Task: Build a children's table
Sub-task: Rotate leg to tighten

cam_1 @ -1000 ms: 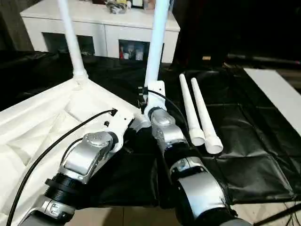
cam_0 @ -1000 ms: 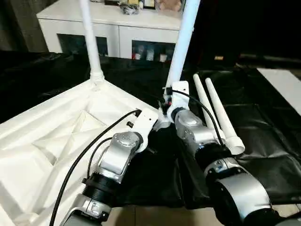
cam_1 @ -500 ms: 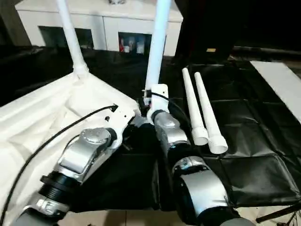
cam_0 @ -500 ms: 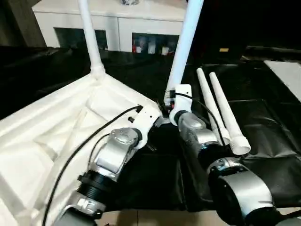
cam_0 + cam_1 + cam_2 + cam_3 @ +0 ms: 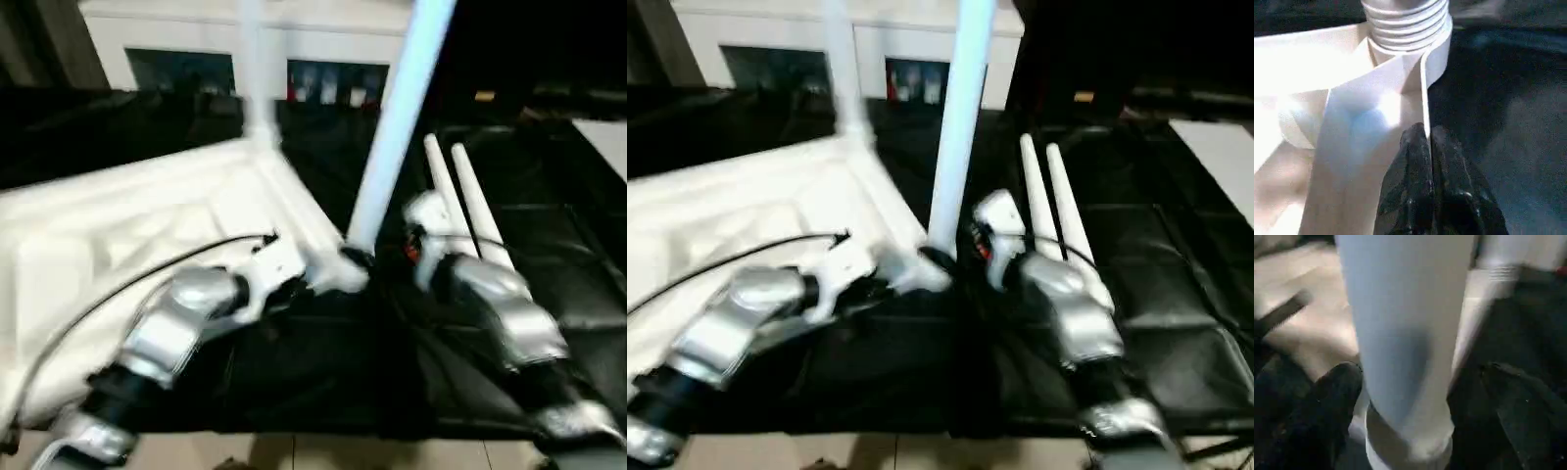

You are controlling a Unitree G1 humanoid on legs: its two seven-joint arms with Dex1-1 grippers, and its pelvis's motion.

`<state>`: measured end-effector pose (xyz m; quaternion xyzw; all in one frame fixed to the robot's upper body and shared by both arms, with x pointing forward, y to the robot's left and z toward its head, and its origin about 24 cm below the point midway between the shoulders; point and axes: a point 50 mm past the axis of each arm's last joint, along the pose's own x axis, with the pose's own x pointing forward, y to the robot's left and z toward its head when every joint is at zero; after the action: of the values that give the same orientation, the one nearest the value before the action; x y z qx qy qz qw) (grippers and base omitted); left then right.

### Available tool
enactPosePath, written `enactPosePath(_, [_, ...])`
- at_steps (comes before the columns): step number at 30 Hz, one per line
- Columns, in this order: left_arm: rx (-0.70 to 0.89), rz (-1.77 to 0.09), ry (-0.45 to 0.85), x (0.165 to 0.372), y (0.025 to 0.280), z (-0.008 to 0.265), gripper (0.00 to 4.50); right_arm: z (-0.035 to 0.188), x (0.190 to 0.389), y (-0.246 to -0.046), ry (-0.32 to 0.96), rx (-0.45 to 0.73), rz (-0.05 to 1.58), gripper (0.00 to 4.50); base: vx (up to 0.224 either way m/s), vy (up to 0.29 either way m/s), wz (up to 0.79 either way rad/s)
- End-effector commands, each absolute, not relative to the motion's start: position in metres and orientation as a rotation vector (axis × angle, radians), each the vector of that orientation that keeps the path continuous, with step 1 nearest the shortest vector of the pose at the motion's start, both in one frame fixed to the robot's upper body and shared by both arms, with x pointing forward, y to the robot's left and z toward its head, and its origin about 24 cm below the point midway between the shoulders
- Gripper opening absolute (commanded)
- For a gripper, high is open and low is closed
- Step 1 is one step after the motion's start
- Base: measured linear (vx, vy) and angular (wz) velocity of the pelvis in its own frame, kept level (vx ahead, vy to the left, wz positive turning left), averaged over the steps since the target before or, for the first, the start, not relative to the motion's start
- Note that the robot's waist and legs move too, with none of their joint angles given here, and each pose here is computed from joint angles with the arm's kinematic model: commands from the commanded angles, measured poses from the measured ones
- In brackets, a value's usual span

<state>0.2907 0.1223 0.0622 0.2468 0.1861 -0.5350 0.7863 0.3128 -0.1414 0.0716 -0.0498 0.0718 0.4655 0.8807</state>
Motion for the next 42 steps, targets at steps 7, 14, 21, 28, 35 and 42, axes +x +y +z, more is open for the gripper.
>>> enactPosePath(7, [0.581,-1.361,0.422,0.277,0.122,0.060,0.00,0.073,0.287,-0.146,0.229,-0.200,1.190,4.36,0.000,0.000,0.00])
enactPosePath(14, [0.605,-1.338,0.409,0.283,0.128,0.061,0.00,0.068,0.281,-0.149,0.289,-0.263,1.235,4.36,0.000,0.000,0.00])
enactPosePath(21, [0.612,-1.341,0.406,0.282,0.130,0.061,0.00,0.066,0.285,-0.151,0.303,-0.262,1.206,4.07,0.000,0.000,0.00])
enactPosePath(28, [0.616,-1.344,0.410,0.282,0.131,0.060,0.00,0.060,0.286,-0.147,0.318,-0.265,1.205,3.60,0.000,0.000,0.00])
enactPosePath(35, [0.623,-1.344,0.415,0.282,0.133,0.059,0.00,0.054,0.285,-0.148,0.336,-0.292,1.208,2.99,0.000,0.000,0.00])
enactPosePath(42, [0.627,-1.343,0.417,0.282,0.133,0.058,0.00,0.050,0.286,-0.148,0.349,-0.300,1.211,2.64,0.000,0.000,0.00])
